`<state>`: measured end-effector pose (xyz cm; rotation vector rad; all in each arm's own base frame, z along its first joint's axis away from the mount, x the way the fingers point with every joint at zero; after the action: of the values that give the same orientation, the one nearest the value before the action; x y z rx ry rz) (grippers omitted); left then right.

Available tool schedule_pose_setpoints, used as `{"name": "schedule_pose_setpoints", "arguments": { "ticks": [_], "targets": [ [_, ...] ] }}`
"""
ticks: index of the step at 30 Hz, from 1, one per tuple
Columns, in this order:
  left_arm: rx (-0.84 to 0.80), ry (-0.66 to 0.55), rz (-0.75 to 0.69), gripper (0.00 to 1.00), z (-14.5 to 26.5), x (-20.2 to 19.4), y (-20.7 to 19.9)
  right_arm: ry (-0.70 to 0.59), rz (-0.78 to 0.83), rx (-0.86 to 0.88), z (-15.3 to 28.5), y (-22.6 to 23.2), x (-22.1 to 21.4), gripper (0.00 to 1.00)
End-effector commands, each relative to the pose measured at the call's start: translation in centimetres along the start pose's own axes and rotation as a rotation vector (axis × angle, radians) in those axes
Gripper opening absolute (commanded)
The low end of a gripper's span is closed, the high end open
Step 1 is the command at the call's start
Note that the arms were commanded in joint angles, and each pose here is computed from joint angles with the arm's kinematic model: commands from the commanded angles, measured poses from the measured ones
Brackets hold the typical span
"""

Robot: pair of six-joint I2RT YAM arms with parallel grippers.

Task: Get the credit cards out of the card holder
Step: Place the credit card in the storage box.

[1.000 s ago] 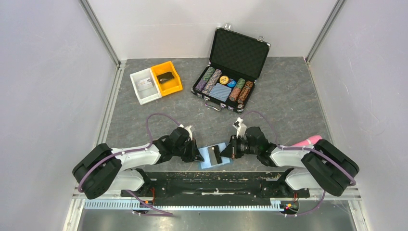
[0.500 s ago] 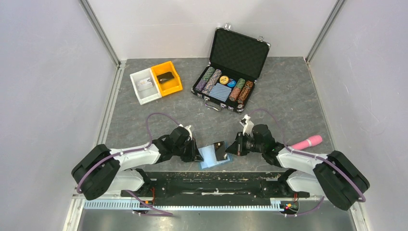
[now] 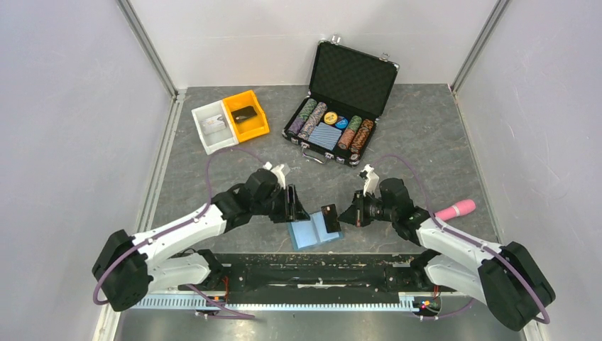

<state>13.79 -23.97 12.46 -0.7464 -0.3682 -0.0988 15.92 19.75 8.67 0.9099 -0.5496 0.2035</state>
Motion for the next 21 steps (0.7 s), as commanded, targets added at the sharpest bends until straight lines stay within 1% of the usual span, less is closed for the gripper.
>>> {"name": "schedule_pose_setpoints", "arguments": {
  "ticks": [1,9,15,18,21],
  "targets": [
    [-0.028,-0.041,-0.158,0.56,2.3,2.2,-2.5,-0.01,0.1,0.108,0.7,2.5,1.7,0.0],
    [-0.088,-0.039,-0.329,0.57,4.3,3.7,-5.1,0.009,0.142,0.262,1.8,5.2,1.7,0.0],
    [-0.172,0.07,-0.418,0.58,3.7,3.1,-6.1,0.025,0.138,0.441,3.0,7.6,1.1,0.0],
    [-0.213,0.114,-0.434,0.56,3.4,2.7,-6.5,0.035,0.143,0.477,3.3,8.0,0.8,0.0],
    [-0.256,0.114,-0.446,0.56,3.4,2.7,-7.1,0.051,0.153,0.485,3.3,8.0,0.4,0.0]
  ]
}}
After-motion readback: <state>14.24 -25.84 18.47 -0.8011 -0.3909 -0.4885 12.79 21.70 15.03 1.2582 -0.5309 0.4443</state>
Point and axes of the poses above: each gripper's point midway between its finger pads, its own z axis back along the fingers, its own y axis along the line the jaws close on, x = y × z, the point moved 4 cm from there along z, back along the fingers, and after that the axes turned 3 degrees about -z, right-handed, at the moved point
